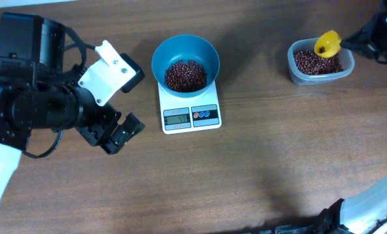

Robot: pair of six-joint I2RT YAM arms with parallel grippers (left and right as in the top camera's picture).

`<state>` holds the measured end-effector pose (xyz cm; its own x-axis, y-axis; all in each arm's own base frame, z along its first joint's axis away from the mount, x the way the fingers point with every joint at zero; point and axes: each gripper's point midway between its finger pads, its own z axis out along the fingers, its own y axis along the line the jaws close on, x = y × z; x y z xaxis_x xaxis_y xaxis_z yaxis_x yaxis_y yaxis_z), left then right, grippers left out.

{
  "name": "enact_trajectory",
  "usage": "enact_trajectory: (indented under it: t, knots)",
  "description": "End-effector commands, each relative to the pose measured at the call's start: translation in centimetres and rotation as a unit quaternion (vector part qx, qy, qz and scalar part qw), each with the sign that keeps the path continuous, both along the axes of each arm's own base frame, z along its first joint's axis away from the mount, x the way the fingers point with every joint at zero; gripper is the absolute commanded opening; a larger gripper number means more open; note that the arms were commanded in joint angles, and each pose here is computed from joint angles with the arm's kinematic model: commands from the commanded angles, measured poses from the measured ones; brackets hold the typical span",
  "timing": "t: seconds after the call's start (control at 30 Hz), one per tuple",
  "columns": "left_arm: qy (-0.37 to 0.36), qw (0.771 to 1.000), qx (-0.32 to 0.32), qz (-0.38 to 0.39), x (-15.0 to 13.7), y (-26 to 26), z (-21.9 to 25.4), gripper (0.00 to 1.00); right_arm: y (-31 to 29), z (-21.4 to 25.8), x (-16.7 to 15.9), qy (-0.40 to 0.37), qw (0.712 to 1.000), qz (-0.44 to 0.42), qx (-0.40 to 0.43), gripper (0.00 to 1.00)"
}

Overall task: Scoop item into bowl and weigh 50g on scale
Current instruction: 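Lift the refilled scoop and carry it over the blue bowl, then tilt the scoop with the right gripper to pour beans into the bowl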

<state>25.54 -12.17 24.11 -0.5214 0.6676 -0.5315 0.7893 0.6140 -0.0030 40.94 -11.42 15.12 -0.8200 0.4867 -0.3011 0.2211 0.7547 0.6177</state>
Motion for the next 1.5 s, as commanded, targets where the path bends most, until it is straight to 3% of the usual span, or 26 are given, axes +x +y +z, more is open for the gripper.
enact_trajectory:
  t: [0.0, 0.2, 0.4, 0.5, 0.8, 0.87, 1.0, 1.23, 1.33, 1.47]
  knots:
    - [-0.004, 1.000, -0.004, -0.012, -0.2, -0.3, 0.2, 0.99, 3.3, 3.5, 0.7, -0.075, 0.993, 0.051, 0.072, 0.04]
    - [-0.004, 1.000, -0.004, -0.012, -0.2, -0.3, 0.2, 0.99, 9.2, 5.2, 3.3, -0.137, 0.978, 0.137, 0.073, 0.04]
    - [-0.004, 1.000, -0.004, -0.012, -0.2, -0.3, 0.2, 0.99, 16.8, 8.0, 5.5, -0.235, 0.938, 0.244, 0.070, 0.04]
    - [-0.004, 1.000, -0.004, -0.012, -0.2, -0.3, 0.2, 0.99, 20.3, 9.7, 5.4, -0.278, 0.910, 0.293, 0.087, 0.04]
    - [-0.004, 1.000, -0.004, -0.012, -0.2, -0.3, 0.2, 0.99, 26.4, 10.7, 4.8, -0.319, 0.873, 0.360, 0.085, 0.04]
    - [-0.004, 1.000, -0.004, -0.012, -0.2, -0.3, 0.2, 0.99, 27.2, 10.7, 4.5, -0.367, 0.839, 0.400, 0.046, 0.04]
    - [-0.004, 1.000, -0.004, -0.012, -0.2, -0.3, 0.2, 0.99, 27.9, 11.8, 3.2, -0.387, 0.814, 0.426, 0.081, 0.04]
    - [-0.004, 1.000, -0.004, -0.012, -0.2, -0.3, 0.2, 0.99, 28.8, 9.3, 1.2, -0.337, 0.824, 0.448, 0.081, 0.04]
    - [-0.004, 1.000, -0.004, -0.012, -0.2, -0.3, 0.2, 0.99, 29.0, 7.7, 2.0, -0.330, 0.829, 0.451, 0.019, 0.04]
    - [-0.004, 1.000, -0.004, -0.012, -0.2, -0.3, 0.2, 0.99, 29.9, 7.6, 1.1, -0.314, 0.830, 0.460, 0.013, 0.04]
